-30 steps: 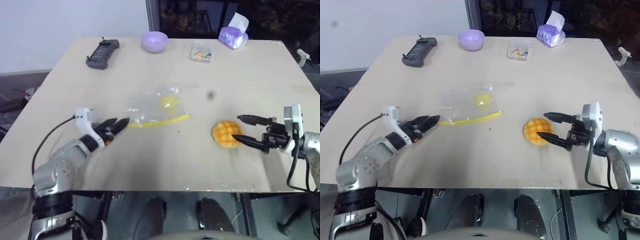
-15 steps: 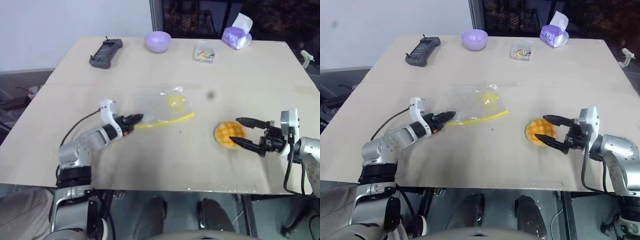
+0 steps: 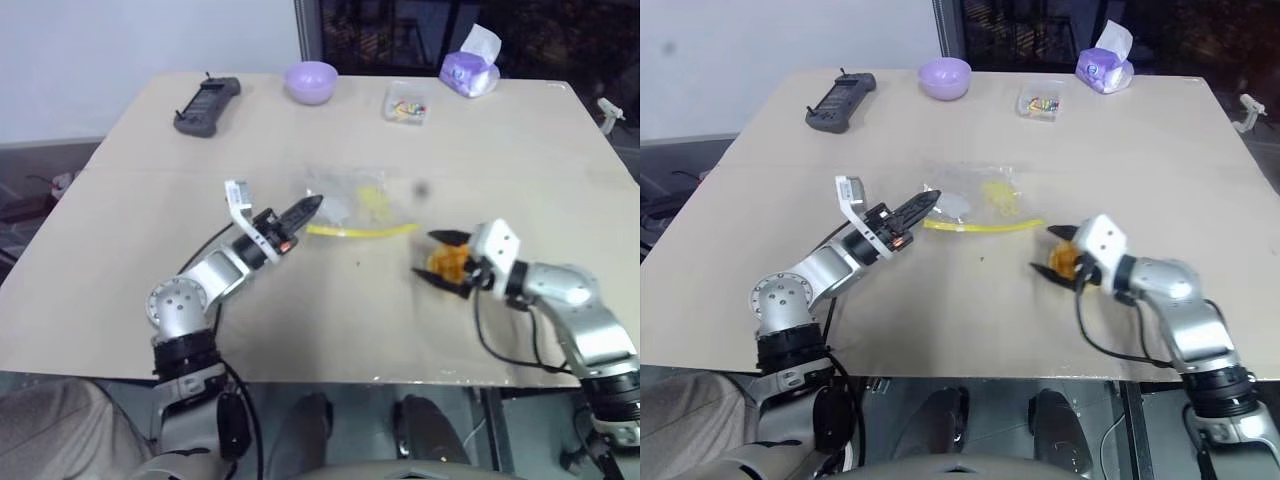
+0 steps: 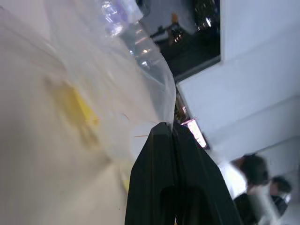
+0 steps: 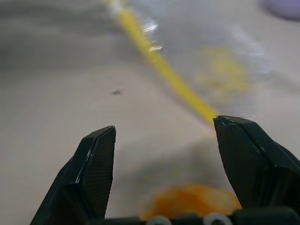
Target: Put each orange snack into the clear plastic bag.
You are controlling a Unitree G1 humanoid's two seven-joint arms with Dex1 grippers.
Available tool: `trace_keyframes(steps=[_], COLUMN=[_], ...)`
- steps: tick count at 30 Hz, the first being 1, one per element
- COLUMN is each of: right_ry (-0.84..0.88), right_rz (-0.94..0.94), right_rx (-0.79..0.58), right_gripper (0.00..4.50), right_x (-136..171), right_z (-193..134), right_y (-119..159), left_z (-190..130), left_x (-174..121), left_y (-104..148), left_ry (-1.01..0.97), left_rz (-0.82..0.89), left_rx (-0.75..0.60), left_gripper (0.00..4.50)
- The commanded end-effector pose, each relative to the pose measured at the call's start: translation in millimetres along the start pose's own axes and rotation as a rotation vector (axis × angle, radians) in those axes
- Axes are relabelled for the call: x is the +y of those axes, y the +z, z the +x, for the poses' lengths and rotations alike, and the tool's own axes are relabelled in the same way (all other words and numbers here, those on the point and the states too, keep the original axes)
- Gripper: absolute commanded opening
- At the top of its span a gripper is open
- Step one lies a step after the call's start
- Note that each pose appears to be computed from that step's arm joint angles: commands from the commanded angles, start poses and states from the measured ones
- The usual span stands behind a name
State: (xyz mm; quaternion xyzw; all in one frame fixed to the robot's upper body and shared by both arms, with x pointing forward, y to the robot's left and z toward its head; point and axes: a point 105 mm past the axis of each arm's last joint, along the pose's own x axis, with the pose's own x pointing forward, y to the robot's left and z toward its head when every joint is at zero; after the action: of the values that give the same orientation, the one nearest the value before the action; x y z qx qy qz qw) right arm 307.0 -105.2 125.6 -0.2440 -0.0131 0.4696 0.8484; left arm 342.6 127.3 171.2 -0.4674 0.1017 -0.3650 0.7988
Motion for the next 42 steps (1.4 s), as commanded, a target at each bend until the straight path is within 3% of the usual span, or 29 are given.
trace_keyframes(steps=[1,5,6,7,9,13,14,20,26,34,42], right_ry=[-0.129,-0.19,-0.188,-0.186,-0.16,-0.167,-0.16,-0.069,-0.102,-0.213,-0.221], right_rz=[-0.103,-0.144,-0.139,-0.135,-0.126,-0.085,-0.077,-0.035,0.01,0.044,0.059], right_rx=[-0.039,-0.042,-0.055,-0.063,-0.066,-0.089,-0.091,-0.046,-0.021,-0.101,-0.109], right_gripper=[3.61,3.61,3.21,3.08,2.3,0.25,0.03,0.03,0.03,0.03,0.03], right_x=[-20.3,-30.8,-30.4,-30.0,-24.8,-23.8,-22.3,-3.4,-7.4,-33.7,-34.5], right_z=[13.4,22.2,23.6,24.3,25.8,26.3,26.5,33.2,42.0,56.8,62.9], right_y=[16.1,18.3,19.8,20.7,19.9,21.7,21.5,8.9,0.9,22.6,24.6], left_z=[-0.4,-0.7,-1.1,-1.2,-2.0,-3.3,-3.6,-3.7,-5.8,-7.2,-8.5], left_x=[-15.3,-17.8,-18.0,-18.1,-17.6,-16.6,-16.7,-18.6,-17.8,-17.1,-17.0], left_y=[2.1,-3.1,-4.1,-4.7,-4.7,-2.7,-2.5,-2.4,-2.7,-9.3,-12.5], left_ry=[-0.021,-0.012,-0.009,-0.006,0.001,0.01,0.011,0.004,0.01,0.016,0.012], left_rz=[-0.026,-0.064,-0.069,-0.074,-0.08,-0.089,-0.09,-0.096,-0.103,-0.09,-0.091], left_rx=[-0.036,-0.043,-0.044,-0.046,-0.05,-0.06,-0.06,-0.06,-0.073,-0.049,-0.037], left_gripper=[0.05,0.05,0.0,0.0,0.0,0.0,0.0,0.0,0.0,0.0,0.0])
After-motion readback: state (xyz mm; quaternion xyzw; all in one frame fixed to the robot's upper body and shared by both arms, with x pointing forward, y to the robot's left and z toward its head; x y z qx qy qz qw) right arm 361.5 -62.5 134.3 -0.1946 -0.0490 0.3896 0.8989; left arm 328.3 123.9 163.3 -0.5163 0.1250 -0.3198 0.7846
